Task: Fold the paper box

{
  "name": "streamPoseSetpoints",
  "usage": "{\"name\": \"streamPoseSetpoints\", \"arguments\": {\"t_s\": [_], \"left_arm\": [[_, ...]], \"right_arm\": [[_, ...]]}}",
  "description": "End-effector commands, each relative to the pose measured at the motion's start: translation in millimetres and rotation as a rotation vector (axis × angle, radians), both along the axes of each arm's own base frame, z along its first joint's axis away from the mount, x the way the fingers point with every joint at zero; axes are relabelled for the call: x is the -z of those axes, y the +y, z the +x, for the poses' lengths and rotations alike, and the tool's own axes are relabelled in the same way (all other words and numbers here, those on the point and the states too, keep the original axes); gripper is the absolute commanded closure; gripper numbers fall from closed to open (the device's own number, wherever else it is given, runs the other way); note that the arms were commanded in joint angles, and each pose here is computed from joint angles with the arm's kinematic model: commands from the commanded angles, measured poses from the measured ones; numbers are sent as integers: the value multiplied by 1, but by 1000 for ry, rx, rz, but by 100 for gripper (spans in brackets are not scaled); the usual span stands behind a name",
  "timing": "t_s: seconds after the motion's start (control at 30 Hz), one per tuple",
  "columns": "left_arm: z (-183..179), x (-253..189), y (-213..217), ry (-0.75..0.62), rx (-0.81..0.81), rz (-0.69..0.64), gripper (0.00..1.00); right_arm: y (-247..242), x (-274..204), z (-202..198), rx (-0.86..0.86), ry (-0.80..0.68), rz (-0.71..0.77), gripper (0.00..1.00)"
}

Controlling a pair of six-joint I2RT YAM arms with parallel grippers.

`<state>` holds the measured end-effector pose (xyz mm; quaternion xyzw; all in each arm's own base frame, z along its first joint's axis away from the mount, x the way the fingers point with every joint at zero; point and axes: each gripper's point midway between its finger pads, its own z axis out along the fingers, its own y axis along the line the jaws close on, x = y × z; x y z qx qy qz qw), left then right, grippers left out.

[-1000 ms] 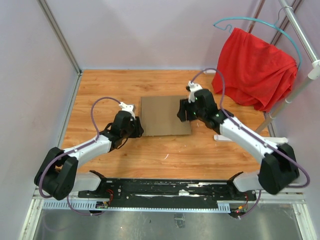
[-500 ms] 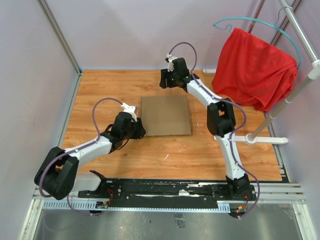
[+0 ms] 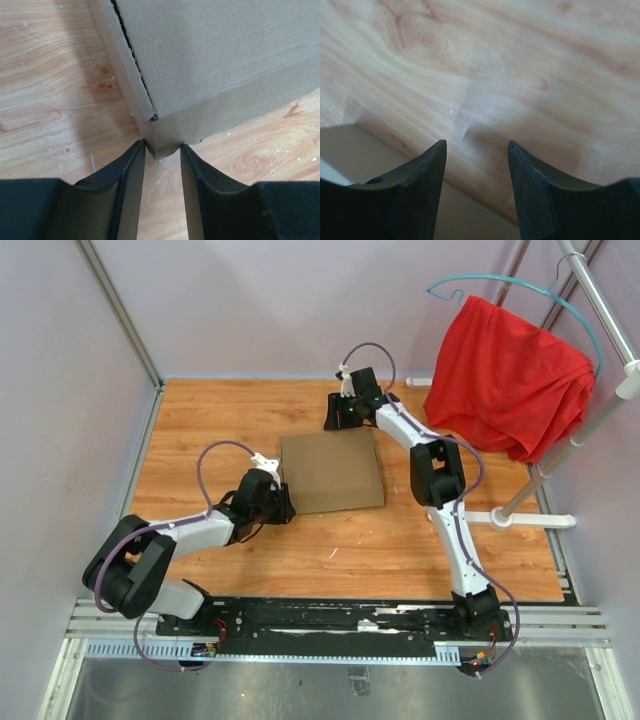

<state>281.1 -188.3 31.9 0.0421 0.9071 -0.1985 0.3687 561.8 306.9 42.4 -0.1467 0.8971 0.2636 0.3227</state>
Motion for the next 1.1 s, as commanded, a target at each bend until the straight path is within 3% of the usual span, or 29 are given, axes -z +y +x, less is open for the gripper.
{"name": "streamPoseSetpoints", "arguments": {"t_s": [0.0,0.2,0.5,0.6,0.8,0.93,1.07], "left_arm": [[15,1,2,-16,-36,57,61],[29,3,20,-60,-154,152,64],[54,-16,23,-168,-286,118,64],[53,-17,24,-165,-297,142,64],[14,-24,38,-130,-297,102,64],[-28,-42,19,-114,-176,-66,72],[-72,-68,-23,-111,64,-279,81]], "right_arm": [[-1,-2,-34,-77,62,-6,47],[-12,10,-69,-130,122,-37,50],[-17,23,-133,-194,218,-48,57],[-21,25,-135,-171,221,-66,57],[-23,12,-116,-132,193,-72,58],[-19,9,-109,-142,201,-81,60],[-21,9,-106,-124,196,-93,61]]}}
